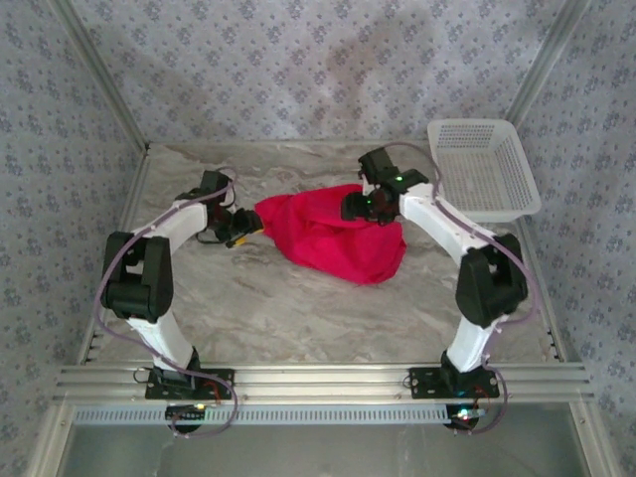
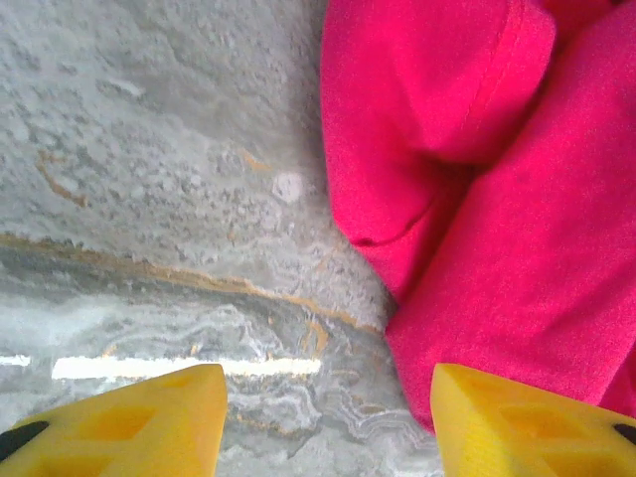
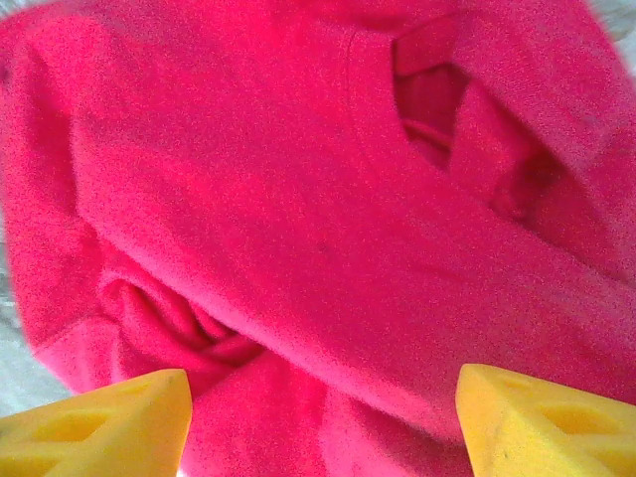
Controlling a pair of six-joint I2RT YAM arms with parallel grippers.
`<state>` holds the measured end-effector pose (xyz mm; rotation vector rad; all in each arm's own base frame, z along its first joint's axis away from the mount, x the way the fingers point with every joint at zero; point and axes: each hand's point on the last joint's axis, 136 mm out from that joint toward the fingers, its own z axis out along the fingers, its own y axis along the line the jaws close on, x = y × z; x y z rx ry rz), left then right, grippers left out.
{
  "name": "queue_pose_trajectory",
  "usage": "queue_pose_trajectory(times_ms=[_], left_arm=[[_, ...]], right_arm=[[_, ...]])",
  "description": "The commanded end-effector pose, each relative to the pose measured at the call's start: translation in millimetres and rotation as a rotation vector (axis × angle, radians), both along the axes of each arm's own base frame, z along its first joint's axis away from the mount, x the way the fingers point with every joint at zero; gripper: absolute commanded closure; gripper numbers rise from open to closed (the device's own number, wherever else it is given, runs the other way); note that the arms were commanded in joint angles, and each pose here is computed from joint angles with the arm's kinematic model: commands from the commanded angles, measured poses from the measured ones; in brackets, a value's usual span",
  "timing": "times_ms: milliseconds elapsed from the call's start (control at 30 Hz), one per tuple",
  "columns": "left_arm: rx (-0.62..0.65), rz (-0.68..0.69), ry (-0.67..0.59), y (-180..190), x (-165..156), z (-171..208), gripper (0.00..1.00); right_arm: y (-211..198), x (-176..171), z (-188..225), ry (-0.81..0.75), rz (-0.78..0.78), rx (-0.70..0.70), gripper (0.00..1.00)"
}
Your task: Fold the inside-out t-shirt
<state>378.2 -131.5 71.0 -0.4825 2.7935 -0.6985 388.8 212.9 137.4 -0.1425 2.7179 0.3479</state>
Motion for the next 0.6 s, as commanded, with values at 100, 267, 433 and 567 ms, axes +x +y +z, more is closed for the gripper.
queue_pose_trajectory(times_ms=[100, 267, 433, 567], left_arm=[[-0.061, 0.004, -0.009, -12.4, 25.9, -6.7, 0.43], [-0.069, 0.023, 0.006, -16.0, 46.5, -19.4, 0.43], [-0.093, 0.042, 0.016, -22.8, 65.8, -33.3, 0.57], [-0.092, 0.055, 0.016, -21.7, 73.3, -35.6, 0.96]], right_arm=[[11.5, 9.9, -41.8, 0.086, 0.071, -0.140, 0.33], [-1.6, 21.9, -16.6, 0.027, 0.045, -0.150, 0.99], [-11.4, 16.7, 41.5, -0.071, 0.008, -0.021, 1.00], [-31.1, 14.2, 96.8, -0.160, -0.060, 0.152, 1.00]])
